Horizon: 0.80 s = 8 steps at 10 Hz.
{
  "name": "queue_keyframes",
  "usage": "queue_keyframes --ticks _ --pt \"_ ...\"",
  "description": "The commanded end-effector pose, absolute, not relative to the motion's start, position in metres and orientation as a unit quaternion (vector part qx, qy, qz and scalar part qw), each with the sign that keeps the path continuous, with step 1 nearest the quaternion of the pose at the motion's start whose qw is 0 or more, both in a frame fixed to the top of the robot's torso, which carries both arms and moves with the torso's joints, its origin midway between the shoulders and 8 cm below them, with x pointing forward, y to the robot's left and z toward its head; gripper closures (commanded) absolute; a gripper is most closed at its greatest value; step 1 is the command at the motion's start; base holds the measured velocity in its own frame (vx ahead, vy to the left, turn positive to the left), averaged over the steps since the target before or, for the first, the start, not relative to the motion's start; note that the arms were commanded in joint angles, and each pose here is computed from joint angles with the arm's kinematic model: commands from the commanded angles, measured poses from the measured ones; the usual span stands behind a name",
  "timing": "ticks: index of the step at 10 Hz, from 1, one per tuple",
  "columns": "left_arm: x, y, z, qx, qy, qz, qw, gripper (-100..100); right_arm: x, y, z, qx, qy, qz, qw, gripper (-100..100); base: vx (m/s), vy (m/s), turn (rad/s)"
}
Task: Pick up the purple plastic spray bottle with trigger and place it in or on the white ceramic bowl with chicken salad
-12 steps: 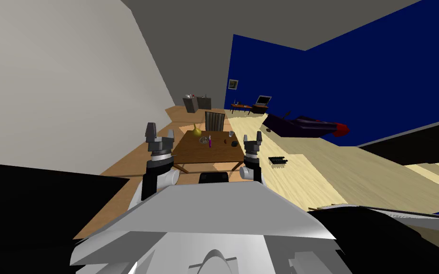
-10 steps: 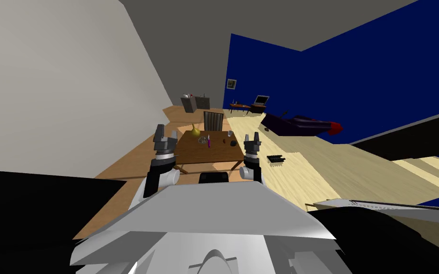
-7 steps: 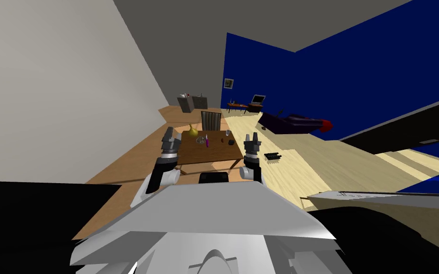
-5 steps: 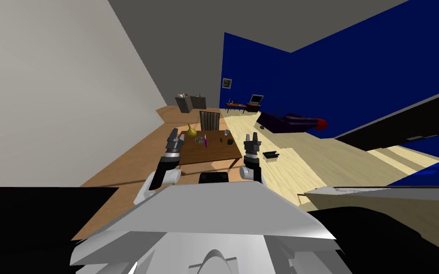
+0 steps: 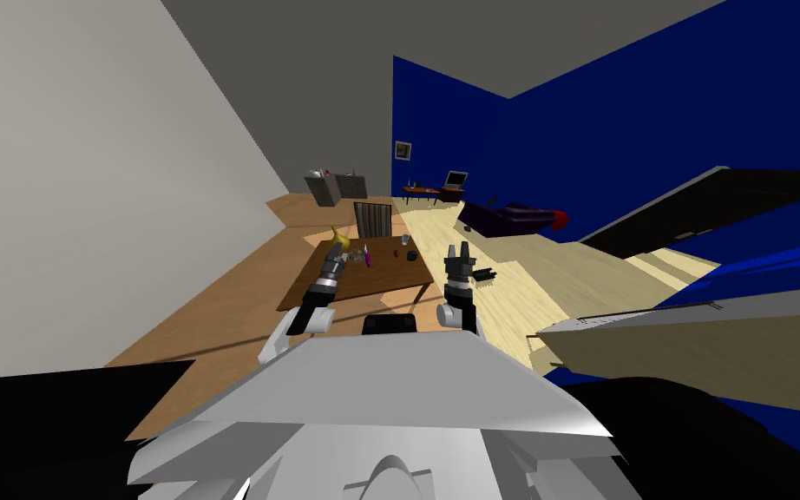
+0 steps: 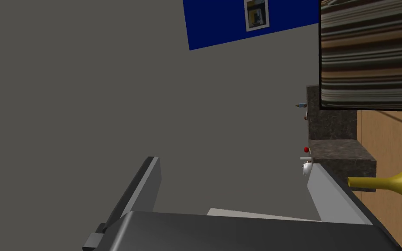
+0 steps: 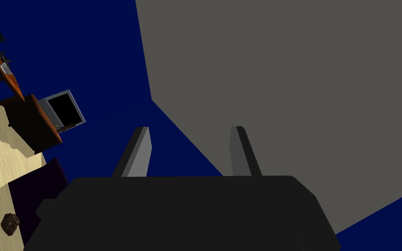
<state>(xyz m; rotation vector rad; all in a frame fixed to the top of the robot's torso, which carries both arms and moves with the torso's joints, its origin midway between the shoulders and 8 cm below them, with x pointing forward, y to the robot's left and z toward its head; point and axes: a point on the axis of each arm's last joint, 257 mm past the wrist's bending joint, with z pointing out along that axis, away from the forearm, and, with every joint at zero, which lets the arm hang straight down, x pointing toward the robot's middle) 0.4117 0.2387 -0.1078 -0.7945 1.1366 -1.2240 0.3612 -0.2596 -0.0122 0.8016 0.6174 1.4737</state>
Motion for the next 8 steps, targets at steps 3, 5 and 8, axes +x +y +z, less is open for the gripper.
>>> queue_keyframes --ticks 3,5,8 --pt "0.431 0.231 -0.157 -0.357 0.540 -0.502 0.573 -100 0.361 -0.260 -0.012 0.350 0.269 0.643 0.626 0 -0.015 -0.023 -0.118" --pt "0.436 0.229 -0.179 -0.364 0.564 -0.485 0.560 -100 0.361 -0.260 -0.012 0.350 0.269 0.643 0.626 0 -0.028 -0.037 -0.104" --pt "0.443 0.229 -0.224 -0.372 0.610 -0.449 0.536 -100 0.361 -0.260 -0.012 0.350 0.269 0.643 0.626 0 -0.027 -0.042 -0.138"
